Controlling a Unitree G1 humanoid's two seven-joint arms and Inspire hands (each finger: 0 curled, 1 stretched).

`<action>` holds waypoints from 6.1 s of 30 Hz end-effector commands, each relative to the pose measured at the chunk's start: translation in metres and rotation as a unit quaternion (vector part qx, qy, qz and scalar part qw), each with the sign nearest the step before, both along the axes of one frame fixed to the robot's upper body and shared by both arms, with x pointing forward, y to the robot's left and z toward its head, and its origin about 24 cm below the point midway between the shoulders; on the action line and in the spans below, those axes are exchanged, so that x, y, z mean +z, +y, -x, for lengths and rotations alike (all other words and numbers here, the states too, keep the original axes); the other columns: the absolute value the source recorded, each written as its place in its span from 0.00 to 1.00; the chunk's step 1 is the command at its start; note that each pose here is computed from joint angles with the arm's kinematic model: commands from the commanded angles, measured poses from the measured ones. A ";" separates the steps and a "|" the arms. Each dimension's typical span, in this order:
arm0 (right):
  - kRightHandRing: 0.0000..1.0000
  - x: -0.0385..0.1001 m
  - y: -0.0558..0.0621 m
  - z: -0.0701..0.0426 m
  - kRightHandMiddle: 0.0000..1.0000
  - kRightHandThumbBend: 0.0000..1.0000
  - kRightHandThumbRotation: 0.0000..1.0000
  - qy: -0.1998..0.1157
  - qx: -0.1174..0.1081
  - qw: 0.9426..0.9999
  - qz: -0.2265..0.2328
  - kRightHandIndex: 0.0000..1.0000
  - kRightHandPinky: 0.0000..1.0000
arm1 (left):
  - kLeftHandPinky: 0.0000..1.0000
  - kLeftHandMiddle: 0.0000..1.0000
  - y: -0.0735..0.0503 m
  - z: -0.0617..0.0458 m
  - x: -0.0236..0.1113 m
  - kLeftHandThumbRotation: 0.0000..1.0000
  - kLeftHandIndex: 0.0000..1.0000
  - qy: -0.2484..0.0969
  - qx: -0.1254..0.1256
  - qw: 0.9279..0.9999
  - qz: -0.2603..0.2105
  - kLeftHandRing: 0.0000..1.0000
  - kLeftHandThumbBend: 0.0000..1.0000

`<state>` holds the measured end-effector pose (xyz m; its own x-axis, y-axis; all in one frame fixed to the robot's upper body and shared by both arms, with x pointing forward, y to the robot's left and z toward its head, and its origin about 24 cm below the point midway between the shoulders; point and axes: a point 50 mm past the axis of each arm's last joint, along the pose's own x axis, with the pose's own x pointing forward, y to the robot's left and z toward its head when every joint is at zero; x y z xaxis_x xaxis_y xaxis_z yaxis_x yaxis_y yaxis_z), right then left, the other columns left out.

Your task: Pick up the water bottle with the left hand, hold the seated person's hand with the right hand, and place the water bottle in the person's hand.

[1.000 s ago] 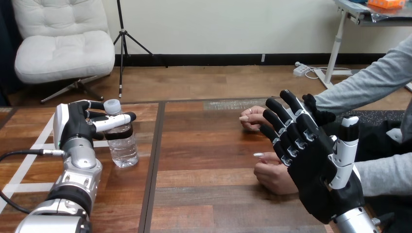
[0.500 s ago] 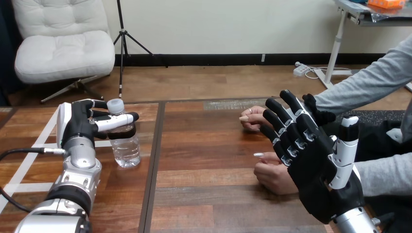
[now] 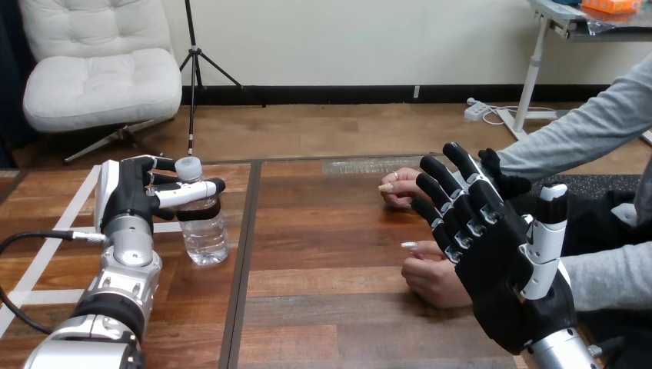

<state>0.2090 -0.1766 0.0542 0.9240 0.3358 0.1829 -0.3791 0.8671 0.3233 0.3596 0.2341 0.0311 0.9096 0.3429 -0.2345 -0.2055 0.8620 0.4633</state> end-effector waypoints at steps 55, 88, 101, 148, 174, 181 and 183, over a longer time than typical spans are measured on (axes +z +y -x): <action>1.00 0.015 0.002 -0.010 0.97 0.90 1.00 -0.040 0.002 0.999 -0.001 1.00 1.00 | 0.38 0.48 -0.005 -0.022 0.050 0.00 0.50 -0.100 -0.080 0.991 -0.038 0.43 0.70; 1.00 0.012 -0.002 -0.015 0.96 0.90 1.00 -0.039 0.004 0.999 0.016 1.00 1.00 | 0.40 0.49 -0.003 -0.023 0.059 0.00 0.50 -0.113 -0.100 0.987 -0.050 0.45 0.71; 0.97 0.017 -0.007 -0.024 0.91 0.91 1.00 -0.068 -0.023 0.992 0.105 0.95 1.00 | 0.39 0.48 -0.002 -0.023 0.060 0.00 0.49 -0.114 -0.106 0.986 -0.051 0.44 0.71; 0.81 0.038 -0.039 -0.073 0.82 1.00 0.83 -0.196 -0.069 0.869 0.450 0.82 0.74 | 0.43 0.49 -0.004 -0.024 0.063 0.00 0.49 -0.124 -0.109 0.985 -0.048 0.47 0.72; 0.80 0.041 -0.053 -0.091 0.84 1.00 0.77 -0.195 -0.062 0.805 0.557 0.84 0.69 | 0.44 0.50 -0.004 -0.023 0.064 0.00 0.50 -0.131 -0.110 0.984 -0.040 0.48 0.72; 0.81 0.038 -0.059 -0.093 0.84 1.00 0.74 -0.186 -0.064 0.798 0.570 0.84 0.69 | 0.45 0.50 -0.004 -0.023 0.064 0.00 0.49 -0.133 -0.111 0.984 -0.038 0.49 0.72; 0.81 0.037 -0.061 -0.093 0.84 1.00 0.73 -0.185 -0.065 0.795 0.573 0.84 0.69 | 0.46 0.50 -0.004 -0.023 0.064 0.00 0.49 -0.133 -0.112 0.984 -0.037 0.49 0.72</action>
